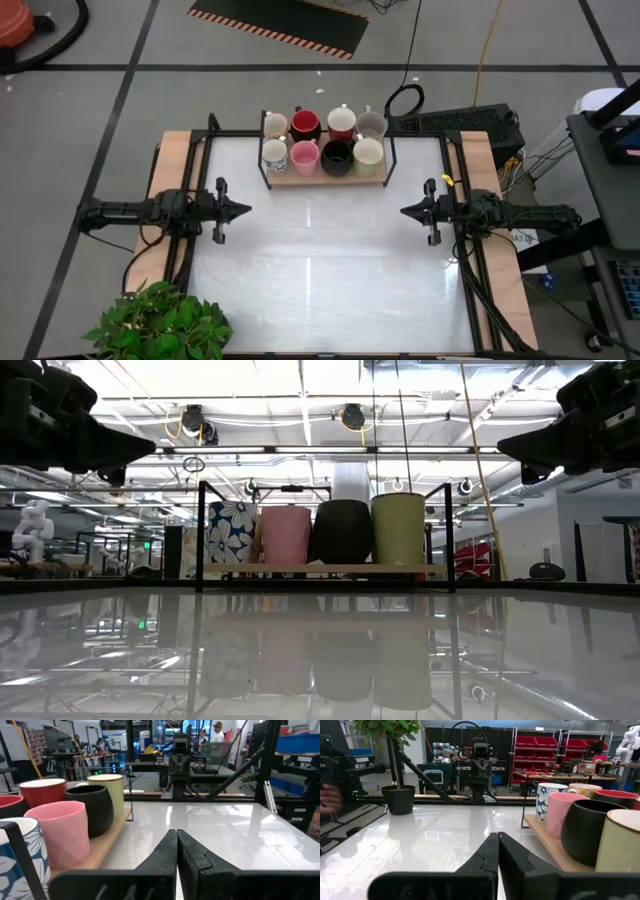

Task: Place coffee mugs
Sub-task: Return to Home Position

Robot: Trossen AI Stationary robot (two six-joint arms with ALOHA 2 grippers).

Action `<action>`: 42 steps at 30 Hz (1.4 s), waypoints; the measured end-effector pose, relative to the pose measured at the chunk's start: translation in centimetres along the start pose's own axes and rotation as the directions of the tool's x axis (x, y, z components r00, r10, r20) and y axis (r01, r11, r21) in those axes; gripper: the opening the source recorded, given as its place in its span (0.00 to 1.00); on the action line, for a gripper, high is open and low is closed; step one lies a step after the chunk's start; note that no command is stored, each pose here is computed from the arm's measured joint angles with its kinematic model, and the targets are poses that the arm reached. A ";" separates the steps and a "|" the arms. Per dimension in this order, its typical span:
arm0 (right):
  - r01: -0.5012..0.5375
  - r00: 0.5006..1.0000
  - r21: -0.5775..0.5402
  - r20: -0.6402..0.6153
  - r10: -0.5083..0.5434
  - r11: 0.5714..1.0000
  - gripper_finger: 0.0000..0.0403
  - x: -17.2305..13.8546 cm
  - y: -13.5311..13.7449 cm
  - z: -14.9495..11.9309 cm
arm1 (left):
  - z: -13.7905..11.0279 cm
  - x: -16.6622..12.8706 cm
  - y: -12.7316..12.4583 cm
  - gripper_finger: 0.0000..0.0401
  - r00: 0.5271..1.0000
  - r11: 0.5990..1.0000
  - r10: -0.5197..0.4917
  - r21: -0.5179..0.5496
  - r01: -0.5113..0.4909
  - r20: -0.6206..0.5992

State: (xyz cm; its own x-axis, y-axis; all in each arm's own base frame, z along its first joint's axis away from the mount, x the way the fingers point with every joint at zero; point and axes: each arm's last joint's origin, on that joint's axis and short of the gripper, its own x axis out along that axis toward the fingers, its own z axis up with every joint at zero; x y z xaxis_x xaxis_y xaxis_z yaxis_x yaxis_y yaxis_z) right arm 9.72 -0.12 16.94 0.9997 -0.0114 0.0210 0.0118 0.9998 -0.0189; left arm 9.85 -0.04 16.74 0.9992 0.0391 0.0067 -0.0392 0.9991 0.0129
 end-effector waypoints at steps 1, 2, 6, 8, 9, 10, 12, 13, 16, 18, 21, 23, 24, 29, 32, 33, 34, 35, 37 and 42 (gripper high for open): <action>0.000 1.000 0.000 0.000 0.000 1.000 0.00 0.0 0.0 0.0 | 0.0 0.0 0.0 0.00 1.000 1.000 0.000 0.003 0.000 0.000; 0.000 1.000 0.000 0.000 0.000 1.000 0.00 0.0 0.0 0.0 | 0.0 0.0 0.0 0.00 1.000 1.000 0.000 0.011 0.000 0.001; 0.000 1.000 0.000 0.000 0.000 1.000 0.00 0.0 0.0 0.0 | 0.1 0.0 0.0 0.00 1.000 1.000 0.003 0.009 -0.004 0.012; 0.000 1.000 0.000 0.000 0.000 1.000 0.00 0.0 0.0 0.0 | 0.1 0.0 0.0 0.00 1.000 1.000 0.005 0.009 -0.005 0.016; 0.000 1.000 0.000 0.000 0.000 1.000 0.00 0.0 0.0 0.0 | 0.2 0.0 0.0 0.00 1.000 1.000 0.005 0.013 -0.005 0.020; 0.000 1.000 0.000 0.000 0.000 1.000 0.00 0.0 0.0 0.0 | 0.2 0.0 0.0 0.00 1.000 1.000 0.005 0.020 -0.006 0.026; 0.000 1.000 0.000 0.000 0.000 1.000 0.00 0.0 0.0 0.0 | 0.3 0.0 0.0 0.00 0.999 1.000 0.005 0.030 -0.006 0.033; 0.000 1.000 0.000 0.000 0.000 1.000 0.00 0.0 0.0 0.0 | 0.3 0.0 0.0 0.00 0.999 1.000 0.005 0.031 -0.006 0.033; 0.000 1.000 0.000 0.000 0.000 1.000 0.00 0.0 0.0 0.0 | 0.3 0.0 0.0 0.00 0.999 0.999 0.005 0.032 -0.006 0.033; 0.000 1.000 0.000 0.000 0.000 1.000 0.00 0.0 0.0 0.0 | 0.3 0.0 0.0 0.00 0.999 0.999 0.005 0.032 -0.006 0.033; 0.000 1.000 0.000 0.000 0.000 1.000 0.00 0.0 0.0 0.0 | 0.3 0.0 0.0 0.00 0.999 0.999 0.005 0.032 -0.006 0.033; 0.000 1.000 0.000 0.000 0.000 1.000 0.00 0.0 0.0 0.0 | 0.3 0.0 0.0 0.00 0.999 0.999 0.005 0.032 -0.006 0.034; 0.000 1.000 0.000 0.000 0.000 1.000 0.00 0.0 0.0 0.0 | 0.3 0.0 0.0 0.00 0.999 0.999 0.005 0.032 -0.006 0.034; 0.000 1.000 0.000 0.000 0.000 1.000 0.00 0.0 0.0 0.0 | 0.3 0.0 0.0 0.00 0.999 0.999 0.004 0.032 -0.006 0.034; 0.000 1.000 0.000 0.000 0.000 1.000 0.00 0.0 0.0 0.0 | 0.3 0.0 0.0 0.00 0.999 0.999 0.004 0.032 -0.005 0.034; 0.000 1.000 0.000 0.000 0.000 1.000 0.00 0.0 0.0 0.0 | 0.3 0.0 0.0 0.00 0.999 0.999 0.004 0.032 -0.005 0.034; 0.000 1.000 0.000 0.000 0.000 1.000 0.00 0.0 0.0 0.0 | 0.3 0.0 0.0 0.00 0.999 0.999 0.004 0.032 -0.006 0.034; 0.000 1.000 0.000 0.000 0.000 1.000 0.00 0.0 0.0 0.0 | 0.3 0.0 0.0 0.00 0.999 0.999 0.004 0.032 -0.005 0.034; 0.000 1.000 0.000 0.000 0.000 1.000 0.00 0.0 0.0 0.0 | 0.3 0.0 0.0 0.00 0.999 0.999 0.004 0.032 -0.005 0.034; 0.000 1.000 0.000 0.000 0.000 1.000 0.00 0.0 0.0 0.0 | 0.3 0.0 0.0 0.00 0.999 0.999 0.004 0.032 -0.005 0.035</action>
State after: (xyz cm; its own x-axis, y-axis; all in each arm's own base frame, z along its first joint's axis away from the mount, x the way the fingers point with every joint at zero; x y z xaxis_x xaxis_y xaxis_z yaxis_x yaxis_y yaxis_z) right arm 9.72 -0.12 16.94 0.9997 -0.0114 0.0210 0.0118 0.9998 -0.0190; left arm 9.85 -0.02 17.06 0.9982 0.0423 0.0413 -0.0442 0.9980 0.0452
